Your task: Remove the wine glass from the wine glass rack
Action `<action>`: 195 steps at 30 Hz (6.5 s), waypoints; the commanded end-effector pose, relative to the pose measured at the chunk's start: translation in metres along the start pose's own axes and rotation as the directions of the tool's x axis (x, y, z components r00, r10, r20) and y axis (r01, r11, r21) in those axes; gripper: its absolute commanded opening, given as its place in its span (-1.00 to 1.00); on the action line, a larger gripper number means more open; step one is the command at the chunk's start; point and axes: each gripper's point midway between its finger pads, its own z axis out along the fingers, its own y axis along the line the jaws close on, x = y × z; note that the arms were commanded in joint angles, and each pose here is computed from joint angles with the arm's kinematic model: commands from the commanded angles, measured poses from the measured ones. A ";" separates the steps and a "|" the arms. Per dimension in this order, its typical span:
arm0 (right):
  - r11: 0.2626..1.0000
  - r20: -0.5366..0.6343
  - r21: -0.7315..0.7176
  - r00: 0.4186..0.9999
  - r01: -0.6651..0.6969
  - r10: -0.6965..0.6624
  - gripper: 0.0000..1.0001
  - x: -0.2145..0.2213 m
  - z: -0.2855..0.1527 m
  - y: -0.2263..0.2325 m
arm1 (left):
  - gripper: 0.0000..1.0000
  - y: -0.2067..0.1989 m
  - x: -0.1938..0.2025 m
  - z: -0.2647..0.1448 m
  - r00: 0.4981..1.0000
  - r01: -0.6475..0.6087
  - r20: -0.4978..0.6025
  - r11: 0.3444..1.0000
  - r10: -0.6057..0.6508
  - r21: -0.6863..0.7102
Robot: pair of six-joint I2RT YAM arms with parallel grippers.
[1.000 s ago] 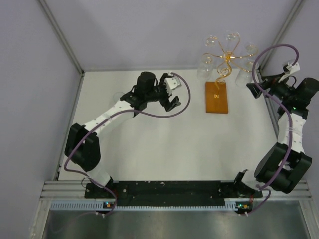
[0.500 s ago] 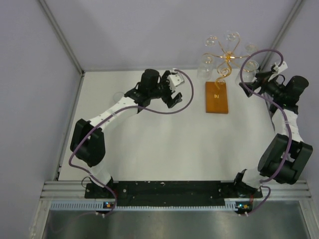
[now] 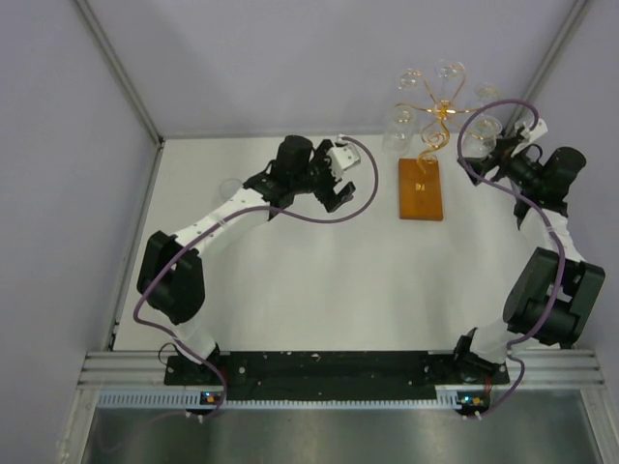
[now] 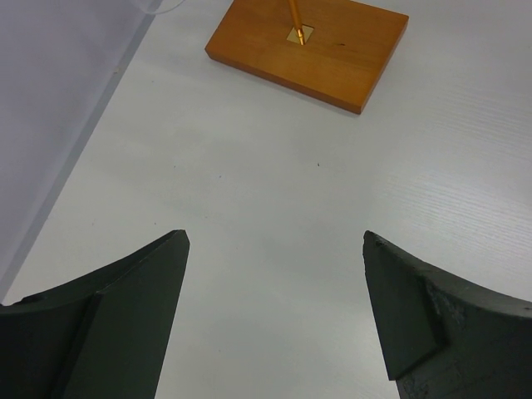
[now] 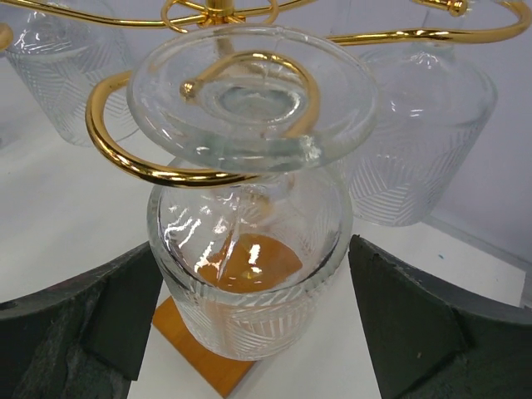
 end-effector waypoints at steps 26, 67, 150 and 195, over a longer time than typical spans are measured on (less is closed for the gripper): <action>0.992 0.072 -0.029 0.990 0.124 -0.122 -1.00 -0.040 -0.012 0.036 | 0.80 0.012 -0.019 0.018 0.999 -0.034 0.031 0.999 0.034 -0.001; 0.910 0.113 0.410 0.986 0.065 -0.121 -1.00 -0.037 0.008 -0.037 | 0.79 0.008 -0.011 0.016 1.000 -0.014 0.007 1.000 0.014 -0.017; 0.025 -0.301 0.013 0.020 -1.000 0.953 -1.00 0.025 -0.066 0.203 | 0.19 -0.140 -0.109 0.050 0.914 -0.117 0.359 0.971 0.188 -0.210; 0.297 -0.260 0.237 0.234 -0.925 0.937 0.97 0.054 -0.088 0.183 | -1.00 -0.040 -0.024 -0.048 0.937 -0.340 -0.093 0.940 0.337 -0.024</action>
